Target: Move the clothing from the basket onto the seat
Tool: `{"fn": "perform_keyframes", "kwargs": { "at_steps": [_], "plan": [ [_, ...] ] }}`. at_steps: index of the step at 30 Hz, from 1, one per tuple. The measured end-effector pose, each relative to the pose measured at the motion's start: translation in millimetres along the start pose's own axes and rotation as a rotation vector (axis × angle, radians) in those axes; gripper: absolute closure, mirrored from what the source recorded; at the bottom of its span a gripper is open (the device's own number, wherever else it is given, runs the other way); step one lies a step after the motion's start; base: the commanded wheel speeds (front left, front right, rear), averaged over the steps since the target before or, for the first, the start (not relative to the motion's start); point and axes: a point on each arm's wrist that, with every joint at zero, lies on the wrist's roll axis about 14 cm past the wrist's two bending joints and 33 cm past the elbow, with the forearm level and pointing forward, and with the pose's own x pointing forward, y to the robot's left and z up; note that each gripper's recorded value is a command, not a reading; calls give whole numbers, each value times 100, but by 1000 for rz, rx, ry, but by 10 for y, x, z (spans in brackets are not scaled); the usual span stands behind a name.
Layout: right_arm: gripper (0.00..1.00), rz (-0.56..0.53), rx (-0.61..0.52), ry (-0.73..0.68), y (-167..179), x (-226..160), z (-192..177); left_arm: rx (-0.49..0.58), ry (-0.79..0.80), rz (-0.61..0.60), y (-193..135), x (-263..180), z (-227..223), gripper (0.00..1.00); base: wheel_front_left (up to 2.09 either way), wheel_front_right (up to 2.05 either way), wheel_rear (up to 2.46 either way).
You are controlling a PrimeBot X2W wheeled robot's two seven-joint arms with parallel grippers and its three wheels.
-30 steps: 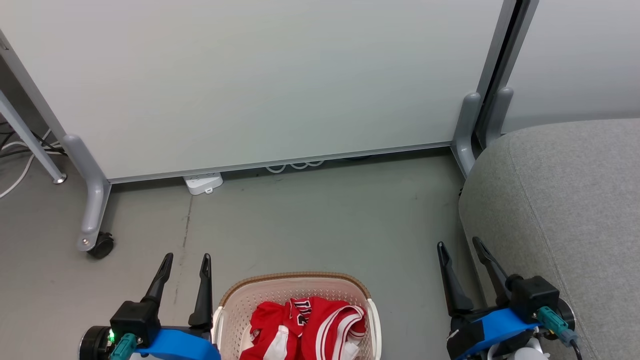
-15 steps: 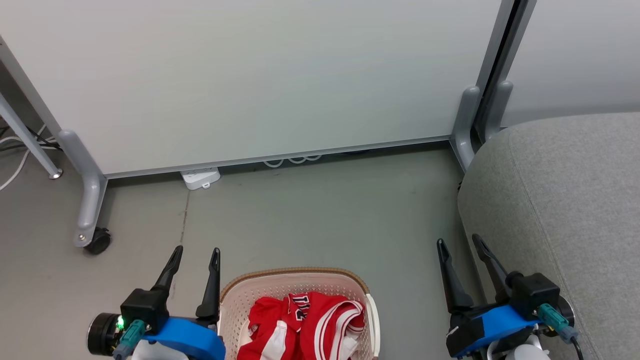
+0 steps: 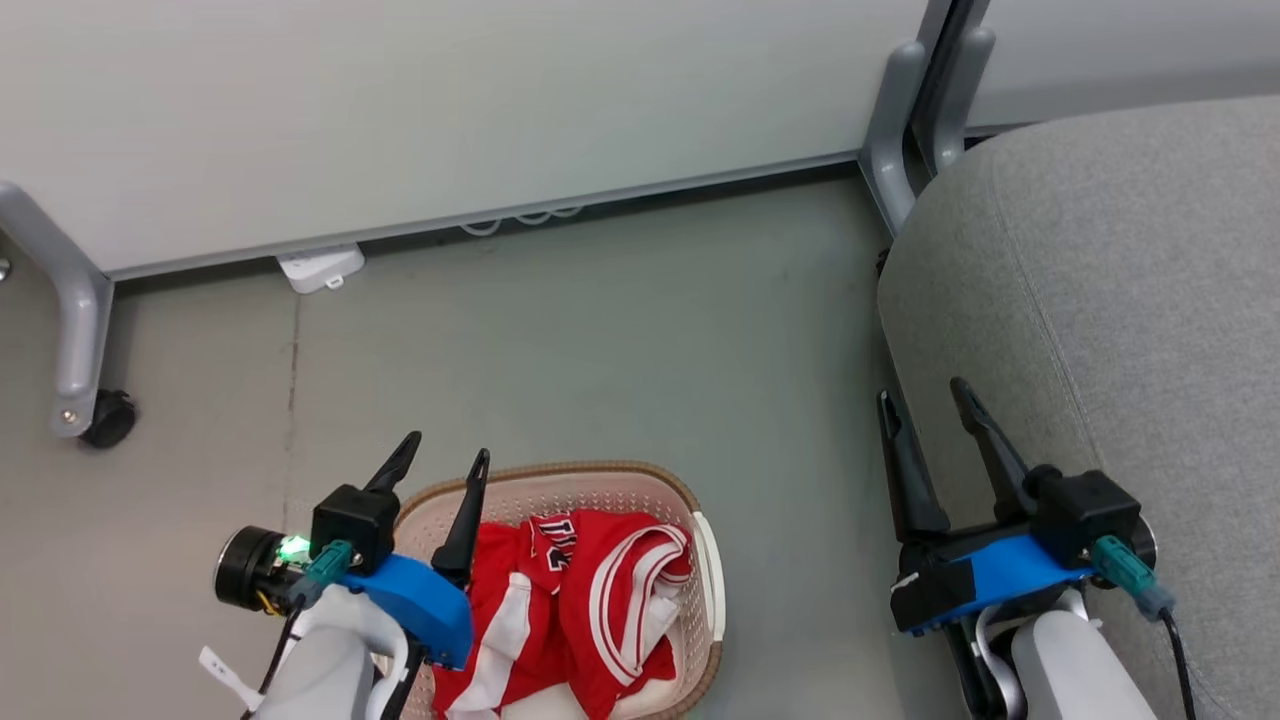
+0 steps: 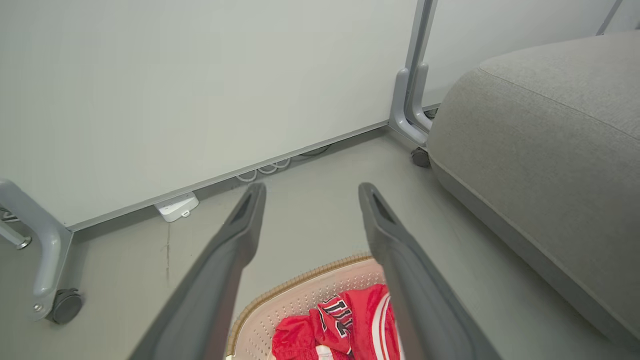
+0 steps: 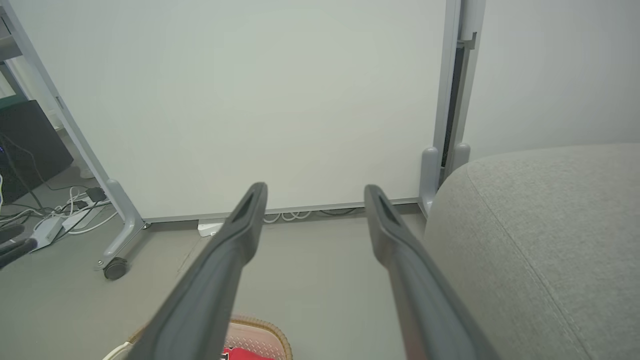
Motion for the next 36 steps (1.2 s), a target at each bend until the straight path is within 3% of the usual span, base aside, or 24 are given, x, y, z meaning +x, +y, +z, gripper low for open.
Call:
{"fn": "perform_keyframes", "kwargs": {
  "at_steps": [5, 14, 29, 36],
  "plan": [
    [0, -22, -3, 11, -119, 145, -75, 32, 111, -111, -218, 201, -357, 0, 0, 0, 0],
    [0, -41, -9, 37, -286, 461, -286, 55, 311, -228, -305, 444, -1086, 0, 0, 0, 0],
    [0, -69, -48, 147, -537, 730, -931, 101, 672, -331, -259, 455, -2342, 0, 0, 0, 0],
    [0, -75, -56, 182, -608, 820, -1188, 109, 777, -349, -213, 451, -2715, 0, 0, 0, 0]
  ]
}}
